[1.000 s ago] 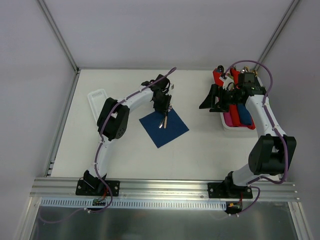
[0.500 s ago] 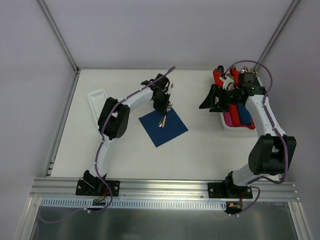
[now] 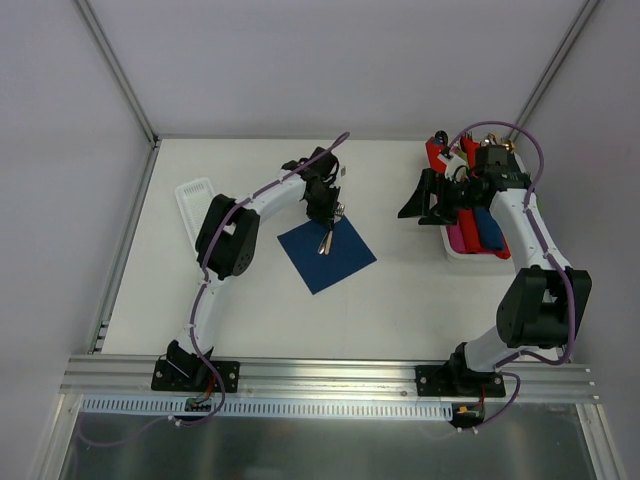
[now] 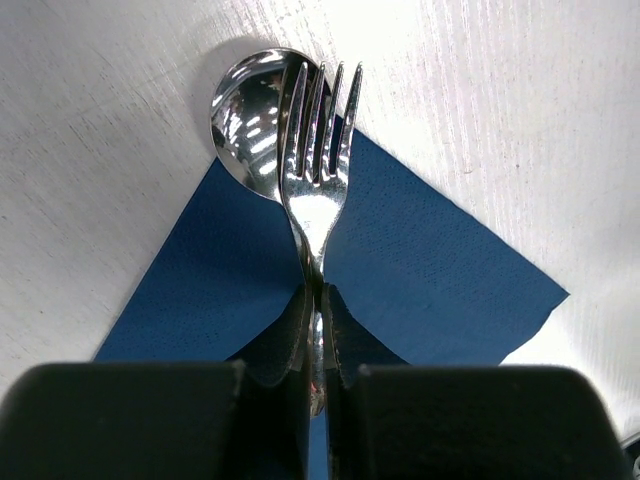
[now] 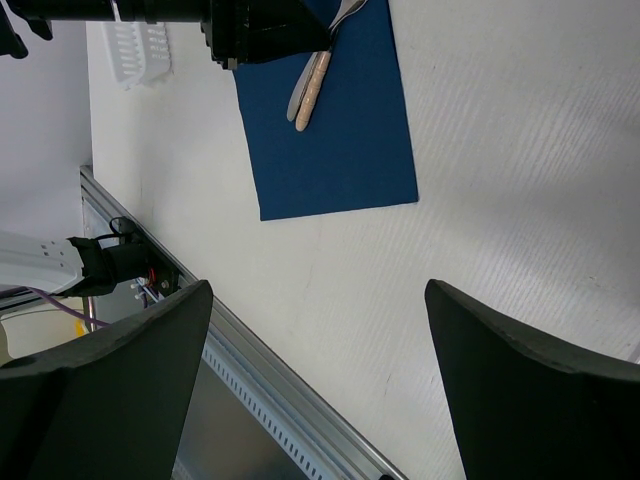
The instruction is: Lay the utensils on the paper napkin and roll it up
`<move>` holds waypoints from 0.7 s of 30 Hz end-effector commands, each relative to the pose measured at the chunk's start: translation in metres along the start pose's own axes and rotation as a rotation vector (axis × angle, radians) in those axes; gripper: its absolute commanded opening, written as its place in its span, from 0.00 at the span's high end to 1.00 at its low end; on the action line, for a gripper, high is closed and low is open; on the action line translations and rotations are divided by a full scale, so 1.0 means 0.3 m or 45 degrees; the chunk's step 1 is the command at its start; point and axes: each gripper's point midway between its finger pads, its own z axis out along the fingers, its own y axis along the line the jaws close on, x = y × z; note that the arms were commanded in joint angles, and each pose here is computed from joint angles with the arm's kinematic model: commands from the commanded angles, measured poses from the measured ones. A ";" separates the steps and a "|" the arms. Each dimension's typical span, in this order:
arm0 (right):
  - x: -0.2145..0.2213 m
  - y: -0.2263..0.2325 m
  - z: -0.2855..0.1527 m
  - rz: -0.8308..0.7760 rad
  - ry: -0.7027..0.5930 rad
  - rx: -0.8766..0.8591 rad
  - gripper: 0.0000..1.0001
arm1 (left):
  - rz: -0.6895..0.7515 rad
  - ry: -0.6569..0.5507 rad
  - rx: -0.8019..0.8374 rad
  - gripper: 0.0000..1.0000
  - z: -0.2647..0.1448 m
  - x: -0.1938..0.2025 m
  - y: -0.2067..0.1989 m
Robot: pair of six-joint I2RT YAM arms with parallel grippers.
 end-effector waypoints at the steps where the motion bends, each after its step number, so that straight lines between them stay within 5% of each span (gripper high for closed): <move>1: -0.023 0.018 -0.014 -0.045 -0.025 -0.013 0.08 | -0.022 -0.111 0.061 1.00 -0.140 -0.090 -0.057; 21: -0.016 0.029 -0.020 -0.059 -0.028 -0.024 0.08 | -0.027 -0.139 0.034 1.00 -0.167 -0.098 -0.053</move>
